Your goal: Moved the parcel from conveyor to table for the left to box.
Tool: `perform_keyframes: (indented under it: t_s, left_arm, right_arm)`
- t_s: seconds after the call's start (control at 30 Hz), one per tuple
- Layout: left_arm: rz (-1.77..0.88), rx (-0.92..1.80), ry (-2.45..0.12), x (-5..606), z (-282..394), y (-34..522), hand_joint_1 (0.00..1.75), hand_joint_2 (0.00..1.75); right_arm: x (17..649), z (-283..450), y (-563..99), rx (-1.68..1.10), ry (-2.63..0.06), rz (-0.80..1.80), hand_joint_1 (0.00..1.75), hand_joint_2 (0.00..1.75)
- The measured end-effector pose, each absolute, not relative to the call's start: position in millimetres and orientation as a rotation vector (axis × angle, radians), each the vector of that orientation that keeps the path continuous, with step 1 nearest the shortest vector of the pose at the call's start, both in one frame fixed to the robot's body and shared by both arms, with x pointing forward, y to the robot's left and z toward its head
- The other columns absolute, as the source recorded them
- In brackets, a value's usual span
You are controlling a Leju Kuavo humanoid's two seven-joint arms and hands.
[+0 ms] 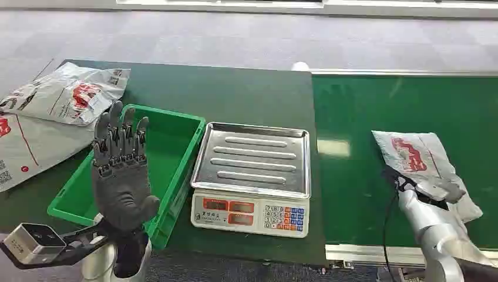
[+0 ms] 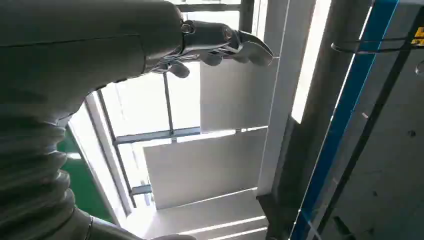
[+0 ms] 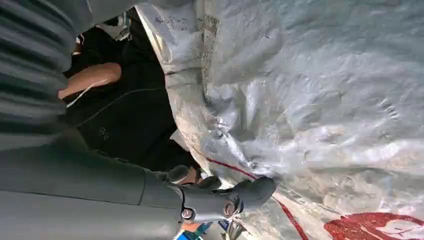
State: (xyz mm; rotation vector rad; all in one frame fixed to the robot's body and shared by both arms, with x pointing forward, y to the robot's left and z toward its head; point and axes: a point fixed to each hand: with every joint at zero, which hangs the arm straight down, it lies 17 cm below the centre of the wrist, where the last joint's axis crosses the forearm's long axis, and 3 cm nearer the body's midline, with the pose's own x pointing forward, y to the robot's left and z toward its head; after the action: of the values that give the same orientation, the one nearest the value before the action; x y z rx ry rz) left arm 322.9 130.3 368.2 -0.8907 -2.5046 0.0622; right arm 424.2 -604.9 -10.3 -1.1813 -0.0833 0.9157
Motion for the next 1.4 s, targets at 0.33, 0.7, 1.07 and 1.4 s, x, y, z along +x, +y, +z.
perform_keyframes:
  t_s: [0.33, 0.7, 1.07, 1.4]
  left_arm:
    - [0.064, -0.887, -2.503, 324, 367, 130, 0.00, 1.75]
    - [0.056, -0.878, -2.508, 330, 370, 128, 0.00, 1.75]
    - [0.065, -0.863, -2.529, 326, 375, 133, 0.00, 1.75]
    - [0.104, -0.868, -2.539, 315, 380, 145, 0.00, 1.75]
  right_arm:
    - [416, -13, -610, -1.158, -0.048, 0.912, 0.00, 1.75]
    - [418, -69, -547, -0.915, -0.304, 1.119, 1.75, 1.75]
    - [426, -72, -498, -0.863, -0.476, 1.170, 1.75, 1.75]
    - [481, 116, -551, -1.643, -0.510, 0.784, 1.75, 1.75]
